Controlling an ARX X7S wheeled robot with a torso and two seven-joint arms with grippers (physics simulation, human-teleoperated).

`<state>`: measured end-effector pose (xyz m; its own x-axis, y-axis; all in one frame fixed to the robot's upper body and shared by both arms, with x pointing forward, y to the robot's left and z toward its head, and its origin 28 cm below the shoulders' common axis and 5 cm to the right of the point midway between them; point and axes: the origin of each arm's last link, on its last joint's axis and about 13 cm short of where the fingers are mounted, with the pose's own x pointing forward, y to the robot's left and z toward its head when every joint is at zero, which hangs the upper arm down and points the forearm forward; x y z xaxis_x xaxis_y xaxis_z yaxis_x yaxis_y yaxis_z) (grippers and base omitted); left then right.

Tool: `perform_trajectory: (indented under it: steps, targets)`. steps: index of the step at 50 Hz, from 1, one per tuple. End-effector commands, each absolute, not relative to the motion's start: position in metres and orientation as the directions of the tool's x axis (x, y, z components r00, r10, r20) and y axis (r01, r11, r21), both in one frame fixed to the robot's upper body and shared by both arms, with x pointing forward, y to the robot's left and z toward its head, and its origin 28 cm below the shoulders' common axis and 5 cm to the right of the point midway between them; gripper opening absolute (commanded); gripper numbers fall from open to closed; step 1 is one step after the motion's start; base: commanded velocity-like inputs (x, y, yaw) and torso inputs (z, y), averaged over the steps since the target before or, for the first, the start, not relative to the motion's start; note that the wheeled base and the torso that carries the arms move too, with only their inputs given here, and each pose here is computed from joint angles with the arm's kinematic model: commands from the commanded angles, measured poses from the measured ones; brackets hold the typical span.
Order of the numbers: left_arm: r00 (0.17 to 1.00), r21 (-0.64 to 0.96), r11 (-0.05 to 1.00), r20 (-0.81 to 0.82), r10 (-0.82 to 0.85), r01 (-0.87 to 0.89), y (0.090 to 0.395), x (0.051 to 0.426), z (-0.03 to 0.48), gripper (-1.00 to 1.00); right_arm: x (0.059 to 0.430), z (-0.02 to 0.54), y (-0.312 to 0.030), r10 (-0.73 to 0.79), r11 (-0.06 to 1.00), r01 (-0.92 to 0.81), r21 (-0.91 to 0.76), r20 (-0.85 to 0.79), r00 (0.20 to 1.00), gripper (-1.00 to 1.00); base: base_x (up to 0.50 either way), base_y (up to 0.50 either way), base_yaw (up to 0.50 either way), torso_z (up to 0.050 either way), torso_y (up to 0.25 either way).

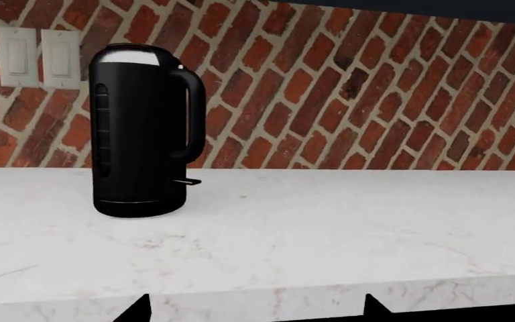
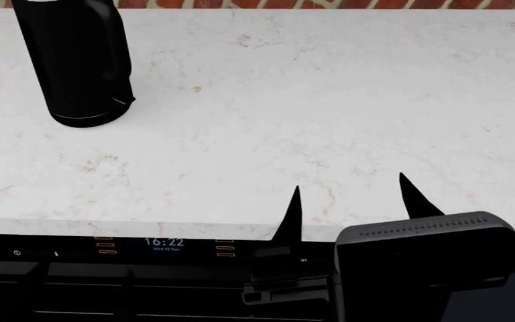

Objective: Press the button to open the lid of the electric kettle.

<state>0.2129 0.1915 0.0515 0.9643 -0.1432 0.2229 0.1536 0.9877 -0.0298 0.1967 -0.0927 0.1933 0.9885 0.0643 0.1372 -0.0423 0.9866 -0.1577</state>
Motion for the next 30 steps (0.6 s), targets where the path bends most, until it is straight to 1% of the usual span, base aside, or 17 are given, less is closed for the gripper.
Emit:
perform_trajectory:
  steps: [1, 6, 14, 24, 25, 30]
  targets:
    - [0.953, 0.013, 0.985, 0.251, -0.172, 0.175, 0.196, 0.206, 0.078, 1.00, 0.195, 0.193, -0.096, 0.031, 0.991, -0.014, -0.130, 0.125, 0.992, 1.00, 0.00, 0.00, 0.00, 0.050, 0.000]
    - [0.947, 0.004, 0.983, 0.266, -0.179, 0.184, 0.190, 0.199, 0.089, 1.00, 0.195, 0.194, -0.098, 0.022, 0.991, -0.004, -0.136, 0.131, 0.991, 1.00, 0.00, 0.00, 0.00, 0.050, 0.000]
    - [0.953, -0.015, 0.985, 0.256, -0.163, 0.172, 0.193, 0.201, 0.088, 1.00, 0.194, 0.195, -0.102, 0.000, 0.989, 0.020, -0.145, 0.134, 0.991, 1.00, 0.00, 0.00, 0.00, 0.050, 0.000]
    - [0.960, -0.072, 0.989, 0.258, -0.109, 0.132, 0.204, 0.200, 0.090, 1.00, 0.192, 0.197, -0.105, -0.012, 0.986, 0.035, -0.163, 0.141, 0.990, 1.00, 0.00, 0.00, 0.00, 0.050, 0.000]
    - [0.961, -0.071, 0.989, 0.253, -0.108, 0.130, 0.204, 0.200, 0.090, 1.00, 0.192, 0.198, -0.105, -0.003, 0.991, 0.022, -0.129, 0.151, 0.989, 1.00, 0.00, 0.00, 0.00, 0.031, 0.000]
    - [0.964, -0.078, 0.988, 0.242, -0.108, 0.131, 0.205, 0.200, 0.089, 1.00, 0.190, 0.197, -0.109, -0.008, 0.992, 0.032, -0.119, 0.195, 0.981, 1.00, 0.04, 0.00, 0.00, 0.001, 0.000]
